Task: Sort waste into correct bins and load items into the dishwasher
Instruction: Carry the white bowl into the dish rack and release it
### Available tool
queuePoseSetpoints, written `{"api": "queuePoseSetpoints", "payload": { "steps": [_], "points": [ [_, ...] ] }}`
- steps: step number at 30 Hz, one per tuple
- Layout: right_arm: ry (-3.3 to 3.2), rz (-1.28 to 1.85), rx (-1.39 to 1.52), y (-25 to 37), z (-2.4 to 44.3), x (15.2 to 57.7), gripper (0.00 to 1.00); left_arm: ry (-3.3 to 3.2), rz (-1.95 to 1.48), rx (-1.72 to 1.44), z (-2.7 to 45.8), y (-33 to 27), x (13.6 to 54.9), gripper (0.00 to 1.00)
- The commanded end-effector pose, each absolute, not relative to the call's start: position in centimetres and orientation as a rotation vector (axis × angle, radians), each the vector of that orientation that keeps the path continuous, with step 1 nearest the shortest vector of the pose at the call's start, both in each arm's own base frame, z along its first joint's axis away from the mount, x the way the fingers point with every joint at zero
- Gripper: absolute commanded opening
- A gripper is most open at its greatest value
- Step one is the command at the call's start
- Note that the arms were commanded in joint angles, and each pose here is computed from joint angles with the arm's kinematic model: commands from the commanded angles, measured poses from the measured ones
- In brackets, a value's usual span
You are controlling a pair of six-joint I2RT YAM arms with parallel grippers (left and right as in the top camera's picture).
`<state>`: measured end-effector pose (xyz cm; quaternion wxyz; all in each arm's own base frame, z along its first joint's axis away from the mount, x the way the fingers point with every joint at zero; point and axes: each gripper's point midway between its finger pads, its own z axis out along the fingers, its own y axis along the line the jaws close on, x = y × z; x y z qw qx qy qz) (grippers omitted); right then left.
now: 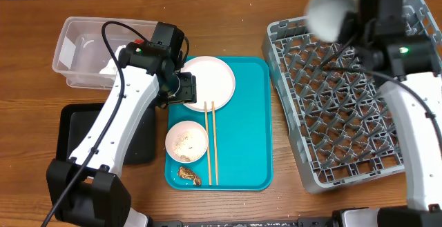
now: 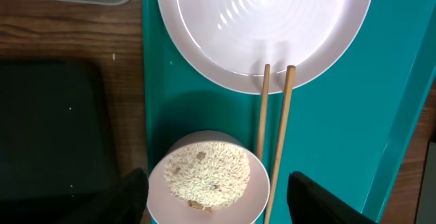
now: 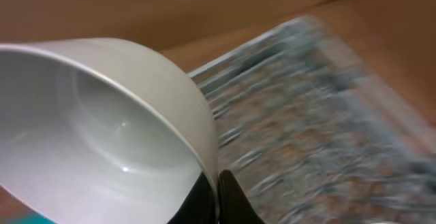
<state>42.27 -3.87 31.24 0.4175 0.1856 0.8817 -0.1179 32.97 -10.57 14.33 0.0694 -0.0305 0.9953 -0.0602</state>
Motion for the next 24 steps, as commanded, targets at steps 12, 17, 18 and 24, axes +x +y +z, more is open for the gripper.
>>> {"api": "queuePoseSetpoints", "payload": {
  "steps": [12,17,18,24],
  "points": [
    [1.874,-1.259,1.042,-25.4,28.5,38.7,0.04,2.959,-0.187,-0.109,15.5,-10.6,33.2,0.69],
    [1.984,-1.324,1.018,-26.3,23.2,40.2,0.04,2.964,-0.204,-0.107,15.5,-10.7,33.1,0.7],
    [2.007,-1.325,1.005,-26.1,22.2,40.6,0.04,2.964,-0.204,-0.107,15.5,-10.8,33.1,0.7],
    [2.121,-1.276,0.993,-24.4,17.1,41.9,0.04,2.964,-0.204,-0.107,15.5,-10.8,33.1,0.7]
  ]
}}
